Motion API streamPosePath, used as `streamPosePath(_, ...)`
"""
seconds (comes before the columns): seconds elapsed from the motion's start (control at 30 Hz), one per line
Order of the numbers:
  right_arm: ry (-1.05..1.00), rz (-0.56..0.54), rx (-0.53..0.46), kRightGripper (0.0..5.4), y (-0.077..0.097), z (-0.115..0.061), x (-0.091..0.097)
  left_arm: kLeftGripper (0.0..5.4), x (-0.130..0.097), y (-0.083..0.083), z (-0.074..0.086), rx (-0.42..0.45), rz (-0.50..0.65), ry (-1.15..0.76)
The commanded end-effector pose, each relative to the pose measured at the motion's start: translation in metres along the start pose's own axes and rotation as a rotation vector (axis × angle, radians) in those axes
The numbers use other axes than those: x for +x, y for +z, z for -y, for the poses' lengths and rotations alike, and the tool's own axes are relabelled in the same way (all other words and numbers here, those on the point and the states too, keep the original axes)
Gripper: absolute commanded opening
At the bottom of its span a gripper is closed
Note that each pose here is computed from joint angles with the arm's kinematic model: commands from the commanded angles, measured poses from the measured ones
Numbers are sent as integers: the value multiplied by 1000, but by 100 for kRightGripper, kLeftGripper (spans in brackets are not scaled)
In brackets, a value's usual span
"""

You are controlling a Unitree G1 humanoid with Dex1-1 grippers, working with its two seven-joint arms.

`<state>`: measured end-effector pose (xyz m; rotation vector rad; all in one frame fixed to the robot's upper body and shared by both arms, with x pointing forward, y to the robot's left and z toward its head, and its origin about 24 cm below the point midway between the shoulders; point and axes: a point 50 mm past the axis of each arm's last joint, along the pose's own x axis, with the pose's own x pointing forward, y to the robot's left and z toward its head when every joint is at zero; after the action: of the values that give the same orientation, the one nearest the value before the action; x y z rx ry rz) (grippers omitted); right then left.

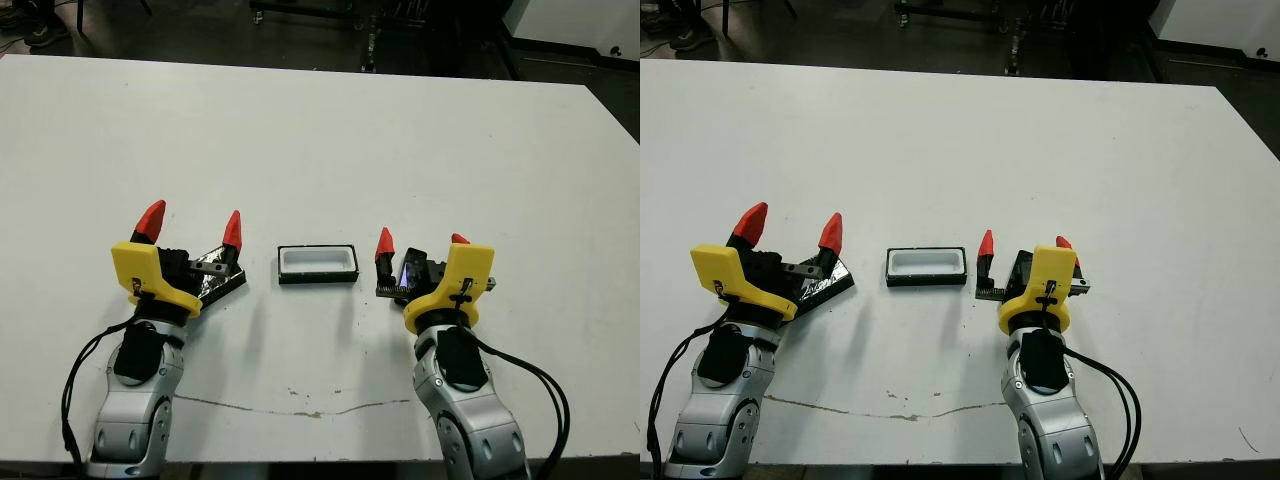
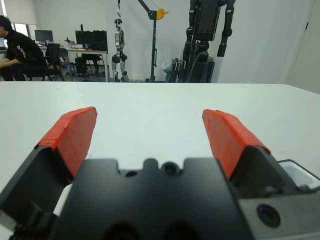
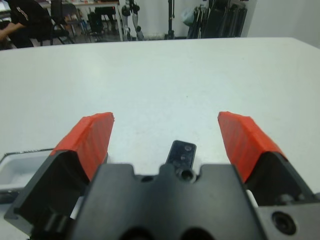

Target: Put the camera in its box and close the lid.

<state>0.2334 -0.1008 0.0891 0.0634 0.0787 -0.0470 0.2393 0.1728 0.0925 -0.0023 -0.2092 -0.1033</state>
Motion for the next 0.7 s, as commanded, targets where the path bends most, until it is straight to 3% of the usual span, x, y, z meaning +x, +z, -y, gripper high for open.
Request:
streamPosePath(0.03,-18,-55,49,540,-4,-5,-2,539,-5,-3,-1,10,-27,10)
streamPosePath(0.43,-30,-161,80,540,-10,-6,0,539,-8,-4,-1,8,-23,6)
streamPosePath(0.7,-44,-244,153,540,-15,-7,0,539,-10,-4,0,1,-29,5)
